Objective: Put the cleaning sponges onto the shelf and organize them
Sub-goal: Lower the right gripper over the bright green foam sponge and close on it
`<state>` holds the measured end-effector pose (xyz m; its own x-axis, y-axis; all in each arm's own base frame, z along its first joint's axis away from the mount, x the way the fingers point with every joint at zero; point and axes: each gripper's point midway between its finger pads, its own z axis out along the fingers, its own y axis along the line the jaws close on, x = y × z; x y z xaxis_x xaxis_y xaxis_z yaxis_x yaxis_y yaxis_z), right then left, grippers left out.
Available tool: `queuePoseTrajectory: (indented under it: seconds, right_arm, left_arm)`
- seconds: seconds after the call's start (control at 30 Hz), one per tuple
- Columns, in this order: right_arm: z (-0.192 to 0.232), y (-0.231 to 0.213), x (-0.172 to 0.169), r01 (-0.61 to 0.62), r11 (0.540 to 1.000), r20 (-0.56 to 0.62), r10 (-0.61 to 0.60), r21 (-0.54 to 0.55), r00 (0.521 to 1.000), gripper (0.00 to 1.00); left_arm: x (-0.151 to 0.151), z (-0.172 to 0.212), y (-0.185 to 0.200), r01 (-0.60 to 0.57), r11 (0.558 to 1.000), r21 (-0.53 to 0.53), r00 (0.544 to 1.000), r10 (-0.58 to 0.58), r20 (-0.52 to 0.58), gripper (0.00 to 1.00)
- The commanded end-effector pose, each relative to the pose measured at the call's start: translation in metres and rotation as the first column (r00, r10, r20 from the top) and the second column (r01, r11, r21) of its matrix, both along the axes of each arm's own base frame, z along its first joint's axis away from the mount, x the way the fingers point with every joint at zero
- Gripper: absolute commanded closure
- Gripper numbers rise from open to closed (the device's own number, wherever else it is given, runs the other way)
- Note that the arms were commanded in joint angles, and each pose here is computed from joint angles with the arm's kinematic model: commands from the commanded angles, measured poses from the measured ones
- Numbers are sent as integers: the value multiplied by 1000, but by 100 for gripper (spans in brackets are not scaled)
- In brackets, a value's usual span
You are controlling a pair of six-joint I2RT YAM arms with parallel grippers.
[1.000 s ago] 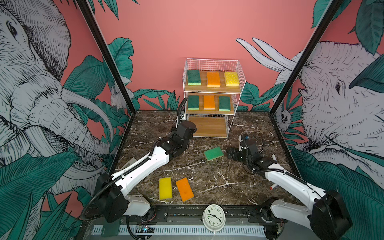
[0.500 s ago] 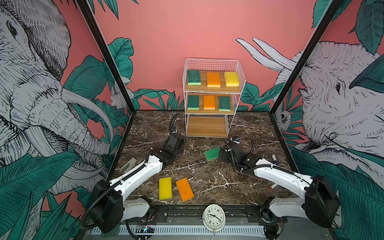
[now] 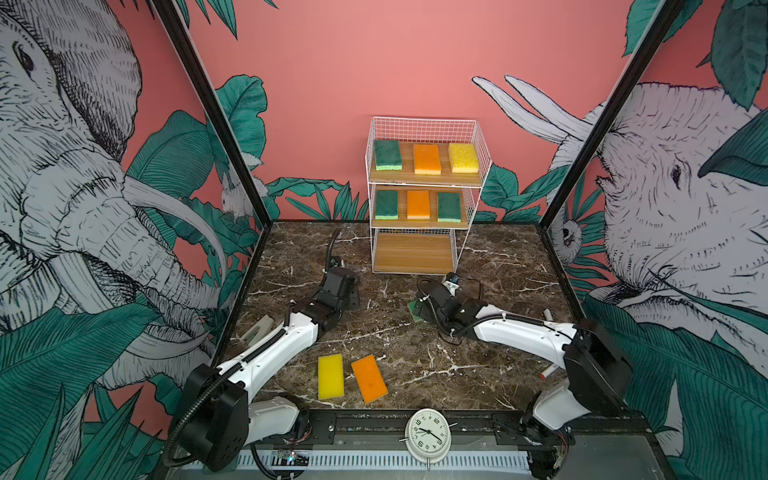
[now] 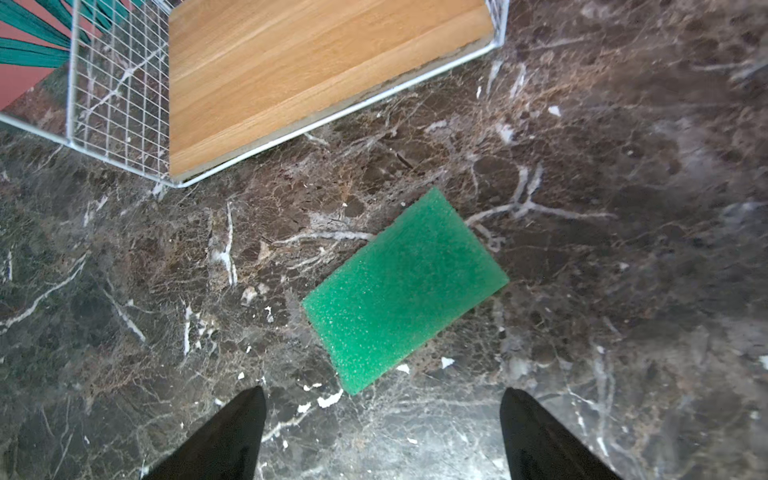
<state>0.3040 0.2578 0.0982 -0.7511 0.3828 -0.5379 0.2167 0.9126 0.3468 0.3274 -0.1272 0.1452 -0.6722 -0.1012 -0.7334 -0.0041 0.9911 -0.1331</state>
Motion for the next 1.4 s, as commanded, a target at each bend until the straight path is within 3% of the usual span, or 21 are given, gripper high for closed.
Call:
queuePoseTrajectory:
  seconds: [0.0,0.6,0.9,1.1,1.37]
  right_arm:
    - [-17,14,0,51,997,-73,-47,63,996,10]
    - [-33,39,16,95,994,-106,-90,45,990,6]
    - [-44,40,17,94,996,-142,-92,6,986,6]
    - [-46,32,23,122,992,-177,-123,-17,976,6]
    - [-43,29,27,147,989,-164,-148,-22,975,5]
  left_arm:
    - [-4,2,0,11,999,-53,1000,-10,8,44]
    - [-1,-10,13,-23,992,-123,1000,21,-16,42]
    - [8,-6,29,-127,979,-157,991,130,12,42]
    - [7,-2,48,-220,948,-229,971,235,40,42]
    - [8,-1,55,-240,941,-237,965,259,51,42]
